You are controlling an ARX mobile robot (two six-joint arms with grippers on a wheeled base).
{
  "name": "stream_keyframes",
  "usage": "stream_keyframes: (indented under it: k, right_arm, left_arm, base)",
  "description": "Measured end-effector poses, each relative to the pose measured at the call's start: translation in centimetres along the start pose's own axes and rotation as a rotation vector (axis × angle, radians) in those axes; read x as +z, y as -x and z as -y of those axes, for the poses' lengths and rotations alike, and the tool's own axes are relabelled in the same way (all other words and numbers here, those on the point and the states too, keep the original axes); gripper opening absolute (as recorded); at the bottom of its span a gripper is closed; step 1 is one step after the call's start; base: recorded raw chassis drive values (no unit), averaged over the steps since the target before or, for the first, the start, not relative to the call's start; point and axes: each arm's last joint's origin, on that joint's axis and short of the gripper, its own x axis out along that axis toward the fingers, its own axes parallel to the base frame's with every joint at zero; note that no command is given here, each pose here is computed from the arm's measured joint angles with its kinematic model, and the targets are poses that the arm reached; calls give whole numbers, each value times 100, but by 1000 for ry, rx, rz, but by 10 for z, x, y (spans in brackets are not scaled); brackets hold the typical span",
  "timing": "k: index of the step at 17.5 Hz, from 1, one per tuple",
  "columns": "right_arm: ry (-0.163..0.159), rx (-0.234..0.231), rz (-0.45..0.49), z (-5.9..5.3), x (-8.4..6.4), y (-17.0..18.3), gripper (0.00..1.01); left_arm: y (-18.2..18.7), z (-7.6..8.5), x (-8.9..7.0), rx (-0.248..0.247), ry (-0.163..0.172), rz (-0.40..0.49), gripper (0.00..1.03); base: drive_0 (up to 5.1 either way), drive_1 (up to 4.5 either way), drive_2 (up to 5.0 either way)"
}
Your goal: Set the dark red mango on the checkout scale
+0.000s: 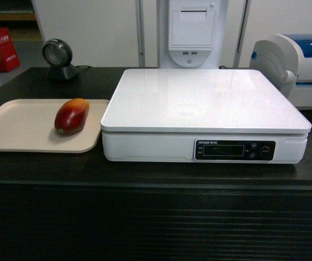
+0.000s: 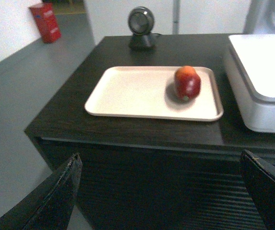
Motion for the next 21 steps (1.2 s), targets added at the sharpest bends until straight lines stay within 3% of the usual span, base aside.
stream_keyframes:
  k: [1,2,4,6,8,10,12,14,17,21]
  right_arm:
    - [0,-3,0,0,0,0,98]
    - [0,-1,-1,0,0,0,98]
    - [0,-1,0,0,0,0,98]
    - [0,-1,0,0,0,0,98]
    - [0,-1,0,0,0,0,98]
    - [0,-1,0,0,0,0,98]
    - [0,-1,0,0,0,0,98]
    - [0,-1,0,0,0,0,98]
    - [0,-1,0,0,0,0,98]
    - [0,-1,0,0,0,0,98]
  left_arm:
    - [-2,0,8,55,6,21,98]
    - [-6,-1,16,68,20,49,98]
    - [-20,-2,29,39,28,80,98]
    - [-48,-5,36,-13,30,78,98]
    - [-86,0,58,-125,28,116,98]
    - [-138,13,74,-251,19,98,98]
    - [-195,27,67,-349,8,-31,98]
    - [-257,38,50,-389,-5,-173,98]
    - [-316,48,43,-417,-2,-270,98]
    - [-364,66,46,-485,19,-335,98]
  base:
    - [0,0,0]
    - [0,0,0]
    - [0,0,0]
    - [0,0,0]
    - [0,0,0]
    - [0,0,0]
    - [0,0,0]
    - [0,0,0]
    - [0,0,0]
    - [0,0,0]
